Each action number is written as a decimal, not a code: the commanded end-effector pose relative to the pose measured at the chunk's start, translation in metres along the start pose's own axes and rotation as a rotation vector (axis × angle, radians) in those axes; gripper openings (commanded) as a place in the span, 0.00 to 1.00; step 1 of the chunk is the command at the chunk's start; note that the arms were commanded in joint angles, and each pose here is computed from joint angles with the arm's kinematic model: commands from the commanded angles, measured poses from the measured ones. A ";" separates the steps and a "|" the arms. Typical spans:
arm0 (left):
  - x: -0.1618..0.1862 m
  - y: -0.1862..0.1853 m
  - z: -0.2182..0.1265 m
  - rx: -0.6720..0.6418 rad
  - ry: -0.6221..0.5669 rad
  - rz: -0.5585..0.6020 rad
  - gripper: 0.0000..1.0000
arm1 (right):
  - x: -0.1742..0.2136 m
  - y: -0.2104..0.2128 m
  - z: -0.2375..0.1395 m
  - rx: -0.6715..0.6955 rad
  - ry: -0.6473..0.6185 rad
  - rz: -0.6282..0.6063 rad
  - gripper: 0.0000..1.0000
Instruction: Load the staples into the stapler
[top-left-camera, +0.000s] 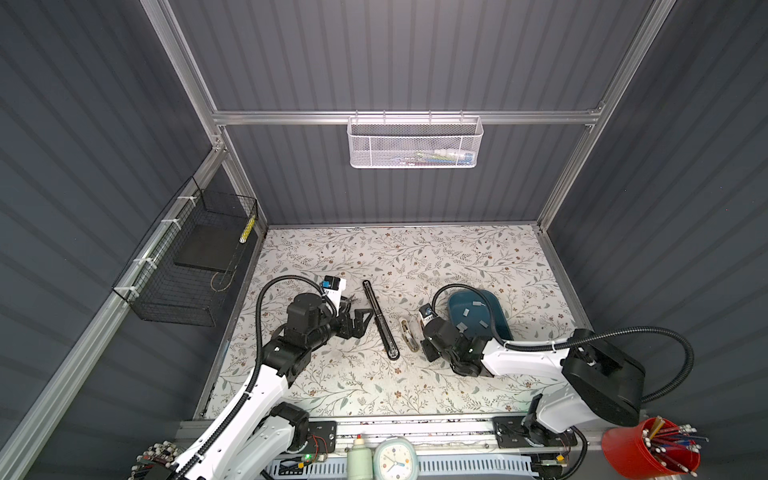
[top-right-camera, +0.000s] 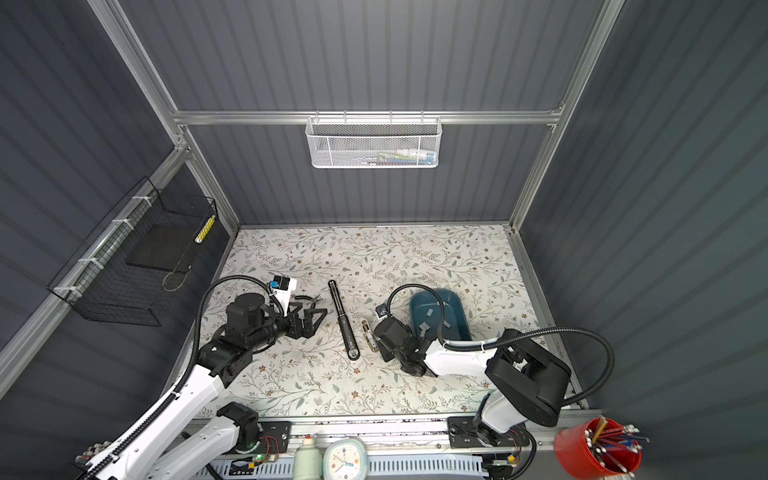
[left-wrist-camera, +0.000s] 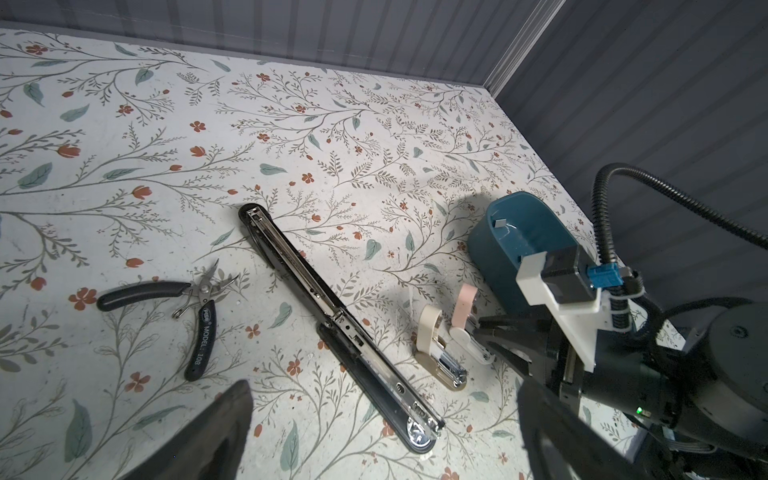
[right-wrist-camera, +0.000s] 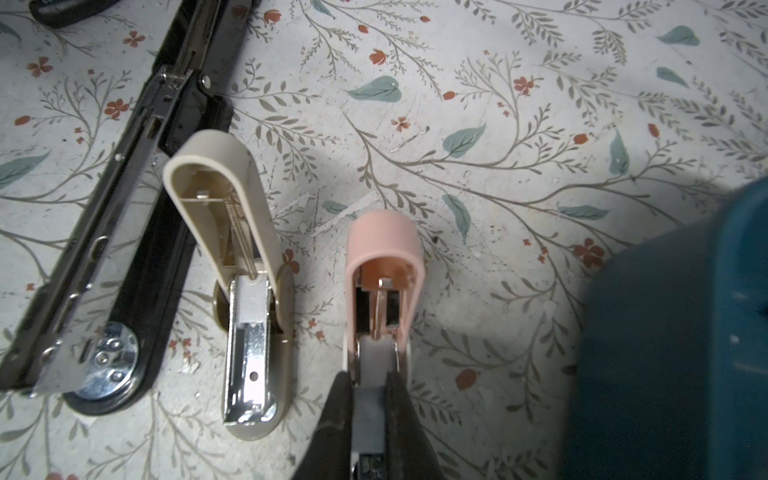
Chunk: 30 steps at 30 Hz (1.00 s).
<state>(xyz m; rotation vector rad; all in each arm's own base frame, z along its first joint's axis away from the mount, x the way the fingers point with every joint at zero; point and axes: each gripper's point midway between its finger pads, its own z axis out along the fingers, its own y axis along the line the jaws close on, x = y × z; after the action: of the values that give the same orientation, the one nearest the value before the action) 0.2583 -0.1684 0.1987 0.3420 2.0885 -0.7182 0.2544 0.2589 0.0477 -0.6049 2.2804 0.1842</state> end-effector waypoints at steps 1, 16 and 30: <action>-0.004 -0.002 0.000 0.008 -0.011 0.024 1.00 | -0.002 -0.005 -0.001 0.014 -0.007 -0.002 0.02; -0.005 -0.002 -0.001 0.008 -0.013 0.028 0.99 | 0.002 -0.004 0.001 -0.001 0.006 0.005 0.02; -0.006 -0.003 -0.002 0.009 -0.016 0.028 0.99 | 0.003 -0.007 0.001 0.019 0.011 0.004 0.01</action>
<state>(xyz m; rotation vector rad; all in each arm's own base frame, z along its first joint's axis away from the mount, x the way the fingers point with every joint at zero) 0.2583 -0.1684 0.1987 0.3459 2.0873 -0.7160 0.2559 0.2576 0.0474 -0.5984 2.2864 0.1905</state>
